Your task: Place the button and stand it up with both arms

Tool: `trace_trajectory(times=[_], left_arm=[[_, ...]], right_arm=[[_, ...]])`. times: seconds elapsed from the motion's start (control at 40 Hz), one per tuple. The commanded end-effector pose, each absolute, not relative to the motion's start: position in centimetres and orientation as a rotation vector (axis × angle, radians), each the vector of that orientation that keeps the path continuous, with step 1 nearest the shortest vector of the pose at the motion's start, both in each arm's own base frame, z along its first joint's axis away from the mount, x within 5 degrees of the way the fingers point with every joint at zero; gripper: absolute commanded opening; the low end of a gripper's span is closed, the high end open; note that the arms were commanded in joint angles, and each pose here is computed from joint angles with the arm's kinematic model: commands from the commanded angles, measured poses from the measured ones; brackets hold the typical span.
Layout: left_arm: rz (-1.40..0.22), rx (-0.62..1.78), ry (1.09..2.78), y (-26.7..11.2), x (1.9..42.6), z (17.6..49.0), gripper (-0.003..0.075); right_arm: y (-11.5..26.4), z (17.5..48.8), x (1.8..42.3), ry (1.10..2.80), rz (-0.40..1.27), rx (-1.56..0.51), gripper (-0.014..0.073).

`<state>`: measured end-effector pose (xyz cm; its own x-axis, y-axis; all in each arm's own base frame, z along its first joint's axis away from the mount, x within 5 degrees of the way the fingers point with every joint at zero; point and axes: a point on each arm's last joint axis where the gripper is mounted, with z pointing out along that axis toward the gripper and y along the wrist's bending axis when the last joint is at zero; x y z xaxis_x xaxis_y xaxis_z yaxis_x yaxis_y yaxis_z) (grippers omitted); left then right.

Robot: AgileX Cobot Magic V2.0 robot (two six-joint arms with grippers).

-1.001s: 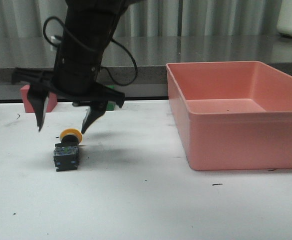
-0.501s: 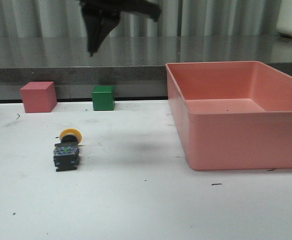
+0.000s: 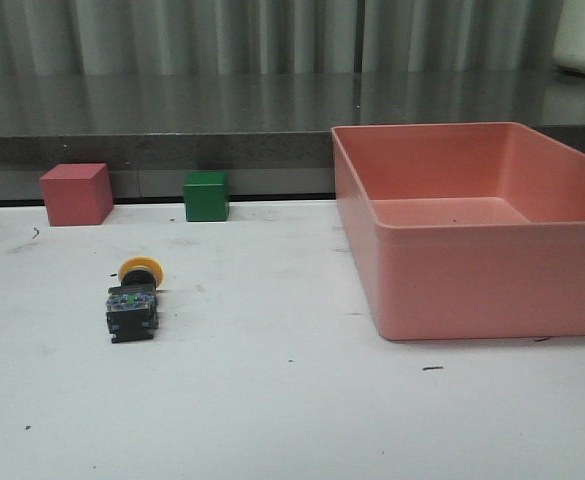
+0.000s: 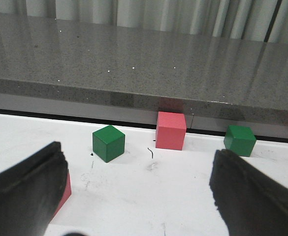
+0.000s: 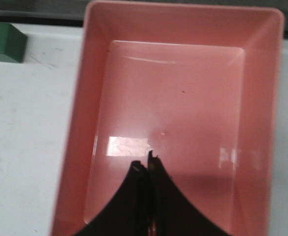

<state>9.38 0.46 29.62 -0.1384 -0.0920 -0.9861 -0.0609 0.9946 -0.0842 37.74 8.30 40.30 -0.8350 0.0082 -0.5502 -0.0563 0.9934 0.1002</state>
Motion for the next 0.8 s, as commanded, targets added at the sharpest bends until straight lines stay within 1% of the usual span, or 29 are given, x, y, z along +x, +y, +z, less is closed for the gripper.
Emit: trace_trajectory(times=[0.0,0.05,0.15,0.25,0.38,0.63,0.78], left_arm=[[-0.030,-0.108,1.605,0.5,9.6,31.5,0.0563],[-0.030,-0.108,1.605,0.5,9.6,31.5,0.0563],[-0.030,-0.108,1.605,0.5,9.6,31.5,0.0563],[-0.030,-0.108,1.603,0.5,9.6,31.5,0.0563],[-0.030,-0.108,1.603,0.5,9.6,31.5,0.0563],[-0.030,-0.108,1.603,0.5,9.6,31.5,0.0563],[-0.030,-0.108,1.603,0.5,9.6,31.5,0.0563]], right_arm=[[5.1,41.9,34.0,2.576,0.097,0.013,-0.0064],[3.8,41.5,33.0,2.567,0.085,0.055,-0.0064],[2.4,40.4,30.4,2.552,0.073,0.096,-0.0064],[2.0,39.3,27.0,2.509,0.076,0.098,-0.0064],[1.8,36.7,23.3,2.479,0.081,0.093,-0.0064],[1.1,32.9,16.5,2.262,0.086,0.069,-0.0068],[0.5,30.9,12.9,2.098,0.018,0.006,-0.0068]])
